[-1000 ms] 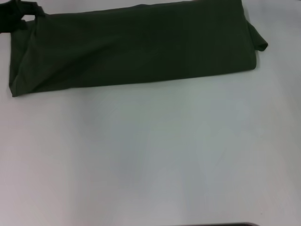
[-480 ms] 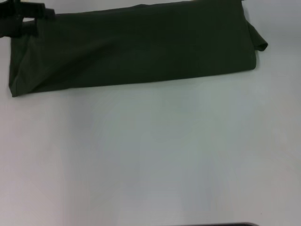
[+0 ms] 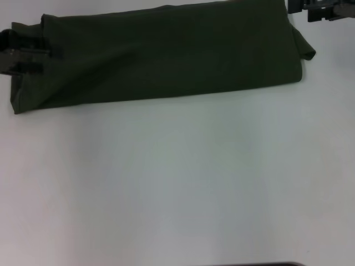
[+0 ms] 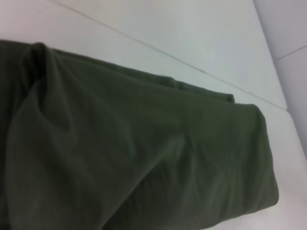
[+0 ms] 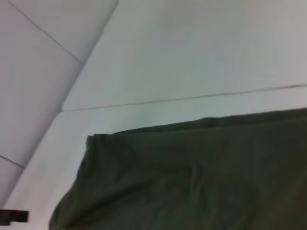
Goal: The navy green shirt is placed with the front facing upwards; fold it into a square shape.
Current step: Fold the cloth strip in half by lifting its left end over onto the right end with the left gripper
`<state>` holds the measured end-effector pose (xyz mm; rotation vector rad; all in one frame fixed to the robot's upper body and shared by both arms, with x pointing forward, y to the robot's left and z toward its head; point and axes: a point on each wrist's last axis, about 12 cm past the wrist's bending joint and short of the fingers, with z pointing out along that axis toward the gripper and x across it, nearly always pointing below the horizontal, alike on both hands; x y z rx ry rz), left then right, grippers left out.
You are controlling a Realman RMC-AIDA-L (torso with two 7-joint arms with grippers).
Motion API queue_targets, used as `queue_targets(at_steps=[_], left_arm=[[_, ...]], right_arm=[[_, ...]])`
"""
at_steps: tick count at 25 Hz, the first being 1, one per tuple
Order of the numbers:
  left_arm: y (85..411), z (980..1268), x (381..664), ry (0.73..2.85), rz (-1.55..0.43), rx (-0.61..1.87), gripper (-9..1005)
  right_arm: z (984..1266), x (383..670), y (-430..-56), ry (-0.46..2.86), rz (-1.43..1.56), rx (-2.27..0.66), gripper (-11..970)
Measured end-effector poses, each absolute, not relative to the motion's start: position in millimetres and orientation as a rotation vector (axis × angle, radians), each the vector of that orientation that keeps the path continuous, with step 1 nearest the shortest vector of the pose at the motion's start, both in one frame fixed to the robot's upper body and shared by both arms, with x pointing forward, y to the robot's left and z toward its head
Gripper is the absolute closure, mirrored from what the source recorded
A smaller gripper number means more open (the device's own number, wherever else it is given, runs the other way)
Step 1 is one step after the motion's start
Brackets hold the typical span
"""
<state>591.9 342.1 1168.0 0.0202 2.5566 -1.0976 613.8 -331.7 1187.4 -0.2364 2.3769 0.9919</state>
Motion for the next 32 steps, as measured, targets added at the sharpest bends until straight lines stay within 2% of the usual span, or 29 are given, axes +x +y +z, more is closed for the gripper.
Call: queue_targets(at_steps=[6,11,20,24,32], left_arm=[[343.8,1162.1,595.6,2.571,-1.002,0.023,223],[339.8,1161.7,608.4,2.473,-0.879,0.077,224],[316.6,1148.6,635.1,2.276,-0.559,0.304,225],[301.6,1138.5,645.3,2.268,-0.438,0.366,226],[291.3,1120.7,658.0,2.251,-0.287,0.394,228]], right_arm=[[1185.7,602.2,-344.8,2.39,1.045,-0.187,47],[1178.3,594.8,-352.4,2.405,1.053,-0.147,46],[1166.6,589.5,-353.9,2.413,1.111,-0.076,46],[1167.5,589.8,-355.7,2.398,1.119,-0.057,45],[1170.7,590.9,-356.6,2.393,1.143,-0.013,44]])
